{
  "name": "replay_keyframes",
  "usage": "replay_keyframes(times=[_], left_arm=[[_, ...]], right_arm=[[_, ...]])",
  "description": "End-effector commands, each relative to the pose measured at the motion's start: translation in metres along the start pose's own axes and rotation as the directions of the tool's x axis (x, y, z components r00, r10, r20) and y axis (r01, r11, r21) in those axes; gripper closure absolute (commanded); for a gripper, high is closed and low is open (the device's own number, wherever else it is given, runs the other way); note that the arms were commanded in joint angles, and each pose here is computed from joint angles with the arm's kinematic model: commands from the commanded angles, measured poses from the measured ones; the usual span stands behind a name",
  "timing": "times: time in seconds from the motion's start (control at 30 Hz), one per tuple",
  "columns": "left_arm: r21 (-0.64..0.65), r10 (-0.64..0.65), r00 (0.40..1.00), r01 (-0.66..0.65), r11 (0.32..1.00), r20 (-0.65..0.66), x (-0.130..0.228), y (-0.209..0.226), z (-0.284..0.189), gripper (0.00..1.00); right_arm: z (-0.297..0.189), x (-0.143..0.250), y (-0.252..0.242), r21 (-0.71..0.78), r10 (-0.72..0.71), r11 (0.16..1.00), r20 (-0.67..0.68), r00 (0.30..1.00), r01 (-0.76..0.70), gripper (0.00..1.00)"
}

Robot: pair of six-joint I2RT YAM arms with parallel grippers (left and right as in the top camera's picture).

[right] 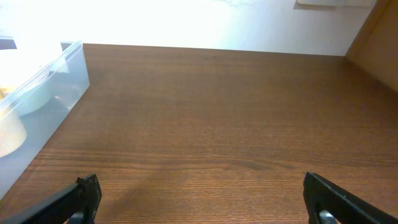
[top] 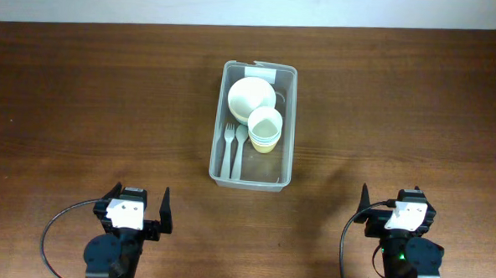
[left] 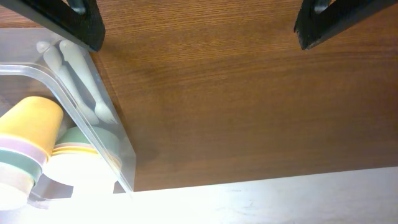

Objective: Pack container

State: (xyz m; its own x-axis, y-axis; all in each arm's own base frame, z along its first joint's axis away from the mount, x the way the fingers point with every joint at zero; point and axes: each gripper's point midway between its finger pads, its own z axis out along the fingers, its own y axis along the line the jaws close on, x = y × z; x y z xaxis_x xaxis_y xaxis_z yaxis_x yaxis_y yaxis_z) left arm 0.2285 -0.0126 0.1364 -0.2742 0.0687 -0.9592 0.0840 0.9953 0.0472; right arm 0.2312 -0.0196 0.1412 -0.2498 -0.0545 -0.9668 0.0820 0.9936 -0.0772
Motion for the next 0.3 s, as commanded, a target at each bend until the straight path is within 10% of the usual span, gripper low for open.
replay_keyframes(times=[0.0,0.27], left_arm=[[0.007,0.014,1.0,-0.014,1.0,0.007,0.0013,-0.0016,0.0008,0.0],[0.007,0.014,1.0,-0.014,1.0,0.006,0.0014,-0.0016,0.0008,0.0]], right_arm=[[0.0006,0.002,0.0009,-0.004,-0.007,1.0,0.001,1.0,0.007,0.01],[0.0006,0.002,0.0009,-0.004,-0.007,1.0,0.001,1.0,0.007,0.02]])
